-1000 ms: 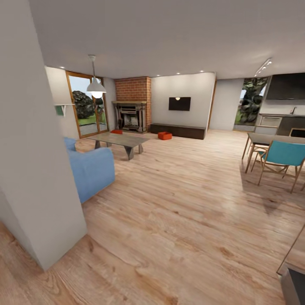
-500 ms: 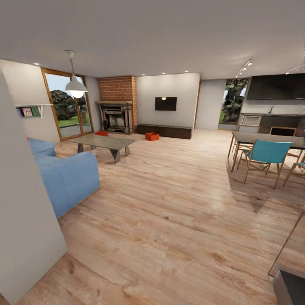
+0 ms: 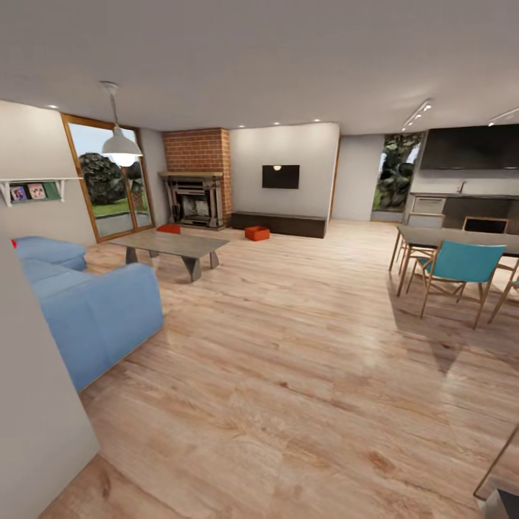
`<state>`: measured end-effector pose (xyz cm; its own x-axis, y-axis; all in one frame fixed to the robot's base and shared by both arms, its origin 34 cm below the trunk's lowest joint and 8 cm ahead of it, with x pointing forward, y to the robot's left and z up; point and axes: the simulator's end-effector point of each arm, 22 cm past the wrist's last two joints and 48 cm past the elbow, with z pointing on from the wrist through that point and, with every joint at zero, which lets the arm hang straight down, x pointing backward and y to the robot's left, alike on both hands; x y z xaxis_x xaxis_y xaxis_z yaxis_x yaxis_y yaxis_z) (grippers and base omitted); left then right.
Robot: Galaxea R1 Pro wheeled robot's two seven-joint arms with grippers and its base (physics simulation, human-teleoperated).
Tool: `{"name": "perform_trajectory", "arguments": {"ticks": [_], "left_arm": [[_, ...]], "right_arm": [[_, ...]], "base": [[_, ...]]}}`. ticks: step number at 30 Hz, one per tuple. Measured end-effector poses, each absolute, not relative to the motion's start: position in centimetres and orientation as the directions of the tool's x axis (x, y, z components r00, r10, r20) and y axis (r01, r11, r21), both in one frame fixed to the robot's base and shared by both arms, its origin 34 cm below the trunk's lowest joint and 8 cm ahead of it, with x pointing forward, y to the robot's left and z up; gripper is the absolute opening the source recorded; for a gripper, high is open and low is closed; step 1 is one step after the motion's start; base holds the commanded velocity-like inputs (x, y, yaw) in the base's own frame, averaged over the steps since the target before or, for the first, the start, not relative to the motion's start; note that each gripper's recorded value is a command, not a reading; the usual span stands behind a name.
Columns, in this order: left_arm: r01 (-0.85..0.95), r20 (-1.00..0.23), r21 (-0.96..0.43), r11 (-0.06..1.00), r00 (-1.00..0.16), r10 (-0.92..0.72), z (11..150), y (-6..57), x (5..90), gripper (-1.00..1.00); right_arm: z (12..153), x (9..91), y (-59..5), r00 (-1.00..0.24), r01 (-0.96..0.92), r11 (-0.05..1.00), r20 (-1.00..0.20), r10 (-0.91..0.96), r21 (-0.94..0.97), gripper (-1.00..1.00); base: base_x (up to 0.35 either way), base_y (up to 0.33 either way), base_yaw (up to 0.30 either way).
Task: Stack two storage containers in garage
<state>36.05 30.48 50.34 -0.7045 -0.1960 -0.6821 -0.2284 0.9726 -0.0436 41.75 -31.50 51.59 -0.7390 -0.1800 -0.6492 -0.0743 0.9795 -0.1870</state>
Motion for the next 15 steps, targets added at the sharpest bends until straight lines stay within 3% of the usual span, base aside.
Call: {"name": "perform_trajectory", "arguments": {"ticks": [15], "left_arm": [[-0.228, -0.682, -0.045, 0.973, -0.705, -0.197, 50.33, 30.39, 36.05, 1.00]], "right_arm": [[51.59, 41.76, -31.50, -0.739, -0.074, 0.980, -0.649, -0.180, -0.187, 1.00]], "base": [[0.312, 0.000, 0.000]]}}
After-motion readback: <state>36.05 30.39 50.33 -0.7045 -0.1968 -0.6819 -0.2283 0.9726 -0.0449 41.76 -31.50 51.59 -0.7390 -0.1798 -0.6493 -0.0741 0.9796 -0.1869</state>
